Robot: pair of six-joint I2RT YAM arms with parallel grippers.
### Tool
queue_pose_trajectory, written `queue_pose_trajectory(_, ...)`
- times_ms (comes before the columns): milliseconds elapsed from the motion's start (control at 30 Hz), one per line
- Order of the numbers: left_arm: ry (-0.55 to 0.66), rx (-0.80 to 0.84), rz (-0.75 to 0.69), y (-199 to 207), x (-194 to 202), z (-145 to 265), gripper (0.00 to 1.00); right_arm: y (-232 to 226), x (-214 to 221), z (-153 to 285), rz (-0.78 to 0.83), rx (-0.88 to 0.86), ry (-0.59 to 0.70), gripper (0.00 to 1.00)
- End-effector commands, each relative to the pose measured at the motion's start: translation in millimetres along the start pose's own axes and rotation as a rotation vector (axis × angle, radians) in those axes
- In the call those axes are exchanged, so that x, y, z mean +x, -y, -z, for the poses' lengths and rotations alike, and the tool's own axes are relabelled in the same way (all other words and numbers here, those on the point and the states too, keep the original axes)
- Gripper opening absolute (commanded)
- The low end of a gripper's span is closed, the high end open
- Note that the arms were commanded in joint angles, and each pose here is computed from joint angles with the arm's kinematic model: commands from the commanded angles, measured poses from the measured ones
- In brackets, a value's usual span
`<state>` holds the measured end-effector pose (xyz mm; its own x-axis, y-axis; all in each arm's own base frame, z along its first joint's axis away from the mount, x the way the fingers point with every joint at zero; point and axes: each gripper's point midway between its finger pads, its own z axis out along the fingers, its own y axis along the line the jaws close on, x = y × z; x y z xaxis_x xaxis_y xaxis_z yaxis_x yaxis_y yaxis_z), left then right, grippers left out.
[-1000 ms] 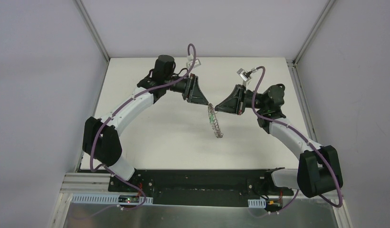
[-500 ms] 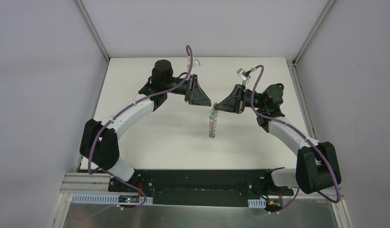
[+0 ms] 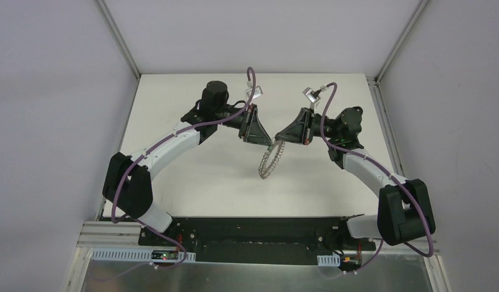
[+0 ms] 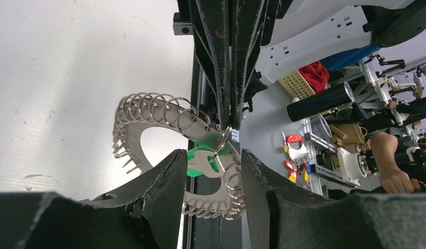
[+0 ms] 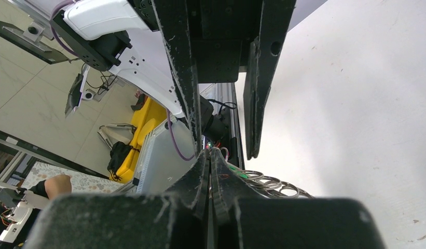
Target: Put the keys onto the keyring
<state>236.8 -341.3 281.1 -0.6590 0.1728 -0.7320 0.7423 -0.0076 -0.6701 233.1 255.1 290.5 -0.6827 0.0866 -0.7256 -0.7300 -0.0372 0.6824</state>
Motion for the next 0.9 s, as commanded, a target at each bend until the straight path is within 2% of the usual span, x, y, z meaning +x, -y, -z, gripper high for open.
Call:
queue_pose_trajectory(0,0.006,0.032,-0.11,20.8,-13.4,0.1,0.43,-7.6,-10.7,0.3,0.071,-0.02,0.019,0.0)
queue_pose_trajectory(700,-0.022,0.038,-0.104,22.5,-10.1,-7.4,0.17,-4.6,-10.1,1.0,0.066,-0.016,0.02,0.0)
queue_pose_trajectory(867,-0.022,0.032,-0.104,21.1,-12.2,-8.7,0.15,-4.6,-9.8,1.0,0.064,-0.016,0.019,0.0)
